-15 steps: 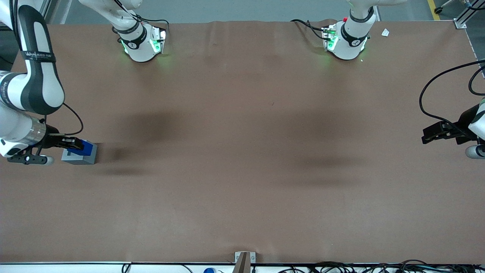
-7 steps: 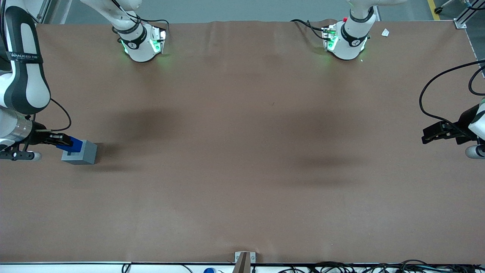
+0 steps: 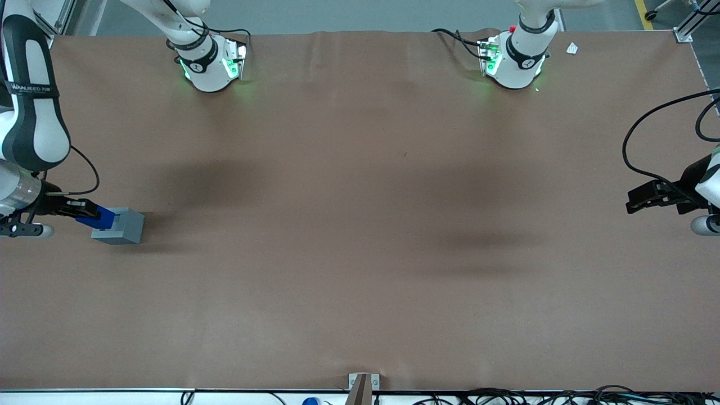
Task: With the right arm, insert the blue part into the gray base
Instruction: 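Lift the blue block and carry it over the gray base's opening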
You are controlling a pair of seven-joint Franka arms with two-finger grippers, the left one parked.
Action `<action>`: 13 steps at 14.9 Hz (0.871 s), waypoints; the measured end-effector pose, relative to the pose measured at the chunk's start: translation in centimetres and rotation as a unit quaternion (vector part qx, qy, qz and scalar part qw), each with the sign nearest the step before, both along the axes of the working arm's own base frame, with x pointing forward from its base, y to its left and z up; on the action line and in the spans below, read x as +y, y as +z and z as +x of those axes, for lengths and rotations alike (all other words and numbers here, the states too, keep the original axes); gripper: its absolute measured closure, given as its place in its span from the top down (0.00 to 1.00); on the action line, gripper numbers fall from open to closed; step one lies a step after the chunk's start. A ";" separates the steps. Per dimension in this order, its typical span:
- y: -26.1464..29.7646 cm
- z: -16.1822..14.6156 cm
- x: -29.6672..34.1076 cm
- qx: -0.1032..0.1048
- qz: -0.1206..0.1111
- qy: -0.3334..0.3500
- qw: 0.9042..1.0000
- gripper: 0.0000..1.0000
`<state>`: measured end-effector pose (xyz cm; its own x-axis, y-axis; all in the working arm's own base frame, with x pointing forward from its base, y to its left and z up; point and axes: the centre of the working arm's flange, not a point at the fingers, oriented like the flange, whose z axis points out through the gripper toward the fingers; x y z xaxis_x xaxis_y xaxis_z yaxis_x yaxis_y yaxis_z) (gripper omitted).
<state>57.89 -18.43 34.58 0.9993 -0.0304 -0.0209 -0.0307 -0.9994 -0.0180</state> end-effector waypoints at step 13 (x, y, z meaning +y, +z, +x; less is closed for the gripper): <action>-2.7 -0.3 -1.4 0.015 0.004 0.011 1.000 0.51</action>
